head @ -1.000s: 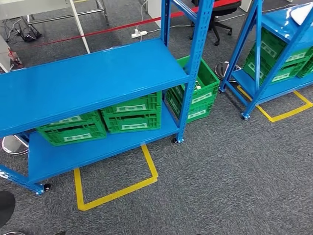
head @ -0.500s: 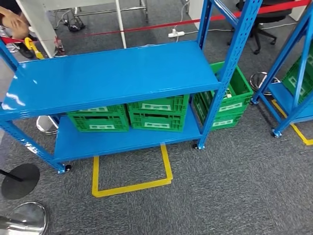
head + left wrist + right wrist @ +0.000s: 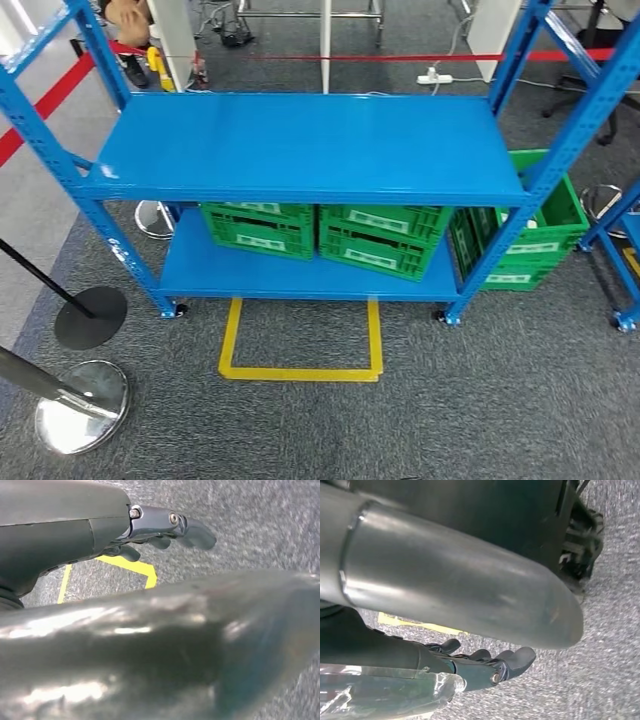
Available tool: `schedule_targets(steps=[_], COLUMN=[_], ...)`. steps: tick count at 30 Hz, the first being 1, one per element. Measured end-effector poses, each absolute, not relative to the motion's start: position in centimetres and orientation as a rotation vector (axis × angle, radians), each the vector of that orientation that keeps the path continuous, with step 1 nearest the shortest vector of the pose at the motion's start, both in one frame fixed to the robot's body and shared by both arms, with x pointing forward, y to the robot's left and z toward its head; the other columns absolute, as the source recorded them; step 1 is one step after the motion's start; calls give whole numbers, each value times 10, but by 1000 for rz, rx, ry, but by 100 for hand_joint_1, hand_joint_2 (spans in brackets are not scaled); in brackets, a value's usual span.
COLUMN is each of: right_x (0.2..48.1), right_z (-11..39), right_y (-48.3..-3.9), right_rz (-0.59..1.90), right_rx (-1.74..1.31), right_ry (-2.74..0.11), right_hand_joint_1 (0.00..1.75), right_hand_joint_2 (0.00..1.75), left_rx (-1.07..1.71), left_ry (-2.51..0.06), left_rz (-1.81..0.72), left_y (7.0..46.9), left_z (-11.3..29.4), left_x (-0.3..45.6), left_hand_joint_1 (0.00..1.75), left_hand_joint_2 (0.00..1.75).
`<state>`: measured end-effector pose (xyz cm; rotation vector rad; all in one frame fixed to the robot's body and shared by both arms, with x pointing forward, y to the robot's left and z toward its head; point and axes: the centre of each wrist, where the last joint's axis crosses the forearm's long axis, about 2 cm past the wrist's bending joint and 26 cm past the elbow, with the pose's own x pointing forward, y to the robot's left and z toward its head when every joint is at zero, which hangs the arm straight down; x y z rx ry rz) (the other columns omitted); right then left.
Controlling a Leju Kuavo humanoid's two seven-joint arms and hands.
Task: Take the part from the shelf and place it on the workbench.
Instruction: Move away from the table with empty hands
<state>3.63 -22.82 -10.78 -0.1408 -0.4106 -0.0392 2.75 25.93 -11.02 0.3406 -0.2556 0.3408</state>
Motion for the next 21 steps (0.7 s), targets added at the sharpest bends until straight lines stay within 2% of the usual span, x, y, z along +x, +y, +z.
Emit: schedule_targets(steps=[6,8,10,12,21], right_x=[35,36,37,38,38], right_z=[-108,-108,-108,-108,-108], right_y=[-228,-228,-228,-228,-228], right_rz=[-69,-72,-72,-72,-103], right_rx=[-134,-134,-135,-135,-118], right_ry=[-386,-377,-372,-369,-344], right_hand_joint_1=[0,0,0,0,0], right_hand_joint_2=[0,0,87,175,175], left_rx=[361,356,344,336,321], left_ry=[-253,-241,-222,-209,-177], left_rz=[347,352,354,353,365], left_y=[260,260,260,261,264], left_z=[-110,-110,-110,-110,-110], left_x=[29,29,29,29,29], left_hand_joint_1=[0,0,0,0,0], left_hand_joint_2=[0,87,175,175,175])
